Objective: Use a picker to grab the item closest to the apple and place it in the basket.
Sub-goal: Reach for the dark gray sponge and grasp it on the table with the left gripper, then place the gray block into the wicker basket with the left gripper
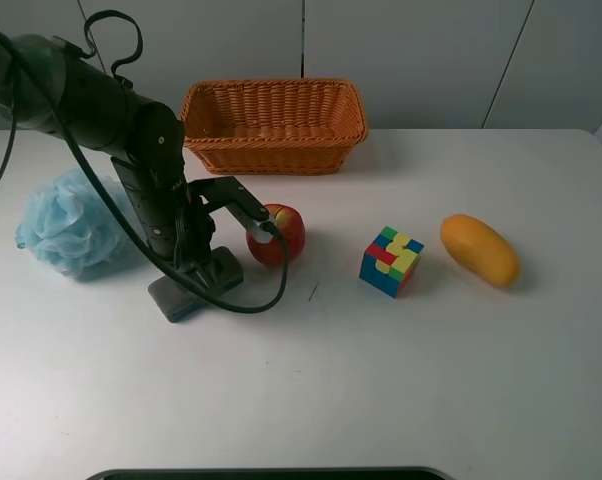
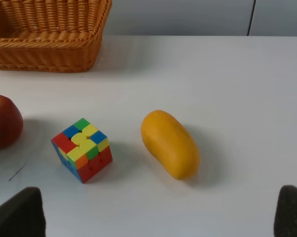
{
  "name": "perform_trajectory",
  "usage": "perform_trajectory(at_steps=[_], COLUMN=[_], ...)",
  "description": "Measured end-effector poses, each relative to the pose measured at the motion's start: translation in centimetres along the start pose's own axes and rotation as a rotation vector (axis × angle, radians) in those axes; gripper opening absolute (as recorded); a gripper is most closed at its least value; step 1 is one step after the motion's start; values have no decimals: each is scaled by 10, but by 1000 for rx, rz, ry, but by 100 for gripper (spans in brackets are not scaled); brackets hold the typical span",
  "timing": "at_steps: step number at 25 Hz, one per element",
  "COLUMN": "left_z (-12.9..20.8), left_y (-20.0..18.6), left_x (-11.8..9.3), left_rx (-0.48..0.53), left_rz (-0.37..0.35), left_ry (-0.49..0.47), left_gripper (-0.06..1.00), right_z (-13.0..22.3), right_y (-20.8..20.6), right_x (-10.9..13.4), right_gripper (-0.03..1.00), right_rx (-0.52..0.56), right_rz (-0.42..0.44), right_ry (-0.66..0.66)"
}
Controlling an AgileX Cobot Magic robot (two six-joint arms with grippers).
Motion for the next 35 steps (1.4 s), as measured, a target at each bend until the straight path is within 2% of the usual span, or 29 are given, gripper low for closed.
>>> perform_trajectory(at_steps=[10, 22, 29, 32, 35], left_z=[2, 23, 30, 21, 1], left_y=[-6, -70, -118, -136, -157], left_x=[-1, -8, -12, -10, -4], left_rx=[40, 103, 73, 48, -12], left_rz=[10, 27, 22, 15, -7], left_ry=[2, -42, -112, -166, -175], left_gripper=[54, 54, 54, 54, 54], right_z=[0, 0, 0, 0, 0], right_y=[0, 0, 0, 0, 0], right_x=[0, 0, 0, 0, 0], right_gripper=[70, 70, 70, 70, 70], right_rx=[0, 0, 0, 0, 0], right_rz=[0, 0, 0, 0, 0], right_ry=[0, 0, 0, 0, 0])
Point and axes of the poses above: a point on each arm's last joint axis where the gripper is mounted, y pointing out along that axis toward the gripper, x along the wrist's bending axis when the last joint is at zero, z = x × y, the point moved 9 cm from there along y, pointing out along that axis toward the gripper, and after that the axes turned 6 degrees about -y, right-handed, at the moved point
